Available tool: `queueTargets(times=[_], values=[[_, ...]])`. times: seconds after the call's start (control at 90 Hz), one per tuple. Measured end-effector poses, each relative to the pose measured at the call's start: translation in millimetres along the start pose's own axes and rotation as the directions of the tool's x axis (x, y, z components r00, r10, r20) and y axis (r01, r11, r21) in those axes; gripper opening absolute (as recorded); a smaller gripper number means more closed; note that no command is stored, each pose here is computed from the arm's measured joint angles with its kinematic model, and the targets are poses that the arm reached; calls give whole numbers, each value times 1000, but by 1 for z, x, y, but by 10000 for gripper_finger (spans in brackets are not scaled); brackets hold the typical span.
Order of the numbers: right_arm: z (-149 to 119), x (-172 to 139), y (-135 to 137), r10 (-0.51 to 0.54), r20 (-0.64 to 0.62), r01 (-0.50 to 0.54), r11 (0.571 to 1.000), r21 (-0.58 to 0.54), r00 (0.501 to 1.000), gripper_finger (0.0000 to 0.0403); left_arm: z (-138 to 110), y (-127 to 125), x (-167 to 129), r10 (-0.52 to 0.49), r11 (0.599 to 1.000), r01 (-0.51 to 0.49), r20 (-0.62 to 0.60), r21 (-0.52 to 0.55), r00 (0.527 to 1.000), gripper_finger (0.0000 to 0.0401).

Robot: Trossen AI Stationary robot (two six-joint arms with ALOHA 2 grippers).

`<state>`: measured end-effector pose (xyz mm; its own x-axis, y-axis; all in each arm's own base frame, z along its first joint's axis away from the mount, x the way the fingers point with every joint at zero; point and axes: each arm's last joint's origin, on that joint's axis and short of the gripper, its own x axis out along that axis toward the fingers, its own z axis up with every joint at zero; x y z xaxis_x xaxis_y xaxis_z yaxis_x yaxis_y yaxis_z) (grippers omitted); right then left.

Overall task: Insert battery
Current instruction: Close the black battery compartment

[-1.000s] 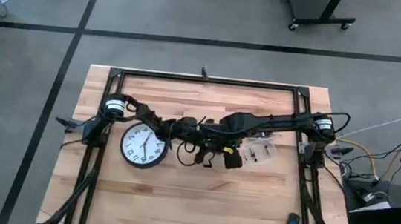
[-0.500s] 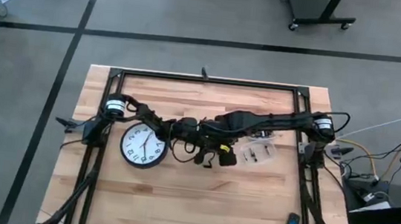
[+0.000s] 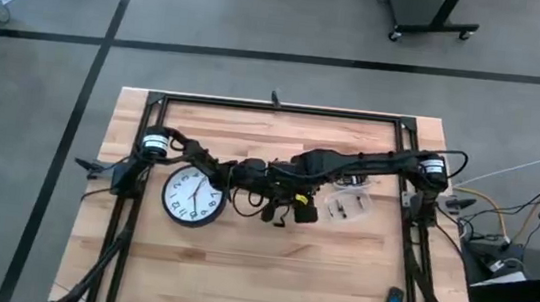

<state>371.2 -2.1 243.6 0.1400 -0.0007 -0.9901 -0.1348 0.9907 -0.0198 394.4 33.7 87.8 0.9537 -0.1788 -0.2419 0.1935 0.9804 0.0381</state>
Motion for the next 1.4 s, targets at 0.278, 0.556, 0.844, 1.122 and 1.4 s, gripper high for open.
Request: queueTargets(times=[0.278,0.556,0.844,1.122,1.4], values=[[1,7,1,29,-25,-32,995,-94,999,94,0,-1,0,-34,999,34,3,11,999,105],[1,6,5,70,-16,-72,980,-188,997,85,0,-2,0,-62,998,62,5,27,998,100],[4,8,23,46,-23,-51,887,-459,999,85,-1,-5,-1,-205,977,204,13,57,979,98],[6,7,37,19,-20,-27,851,-525,1000,85,-1,-6,-1,-236,970,234,18,66,972,94],[6,7,36,30,-15,-33,867,-497,999,85,-4,-10,0,-235,970,233,13,62,972,162]])
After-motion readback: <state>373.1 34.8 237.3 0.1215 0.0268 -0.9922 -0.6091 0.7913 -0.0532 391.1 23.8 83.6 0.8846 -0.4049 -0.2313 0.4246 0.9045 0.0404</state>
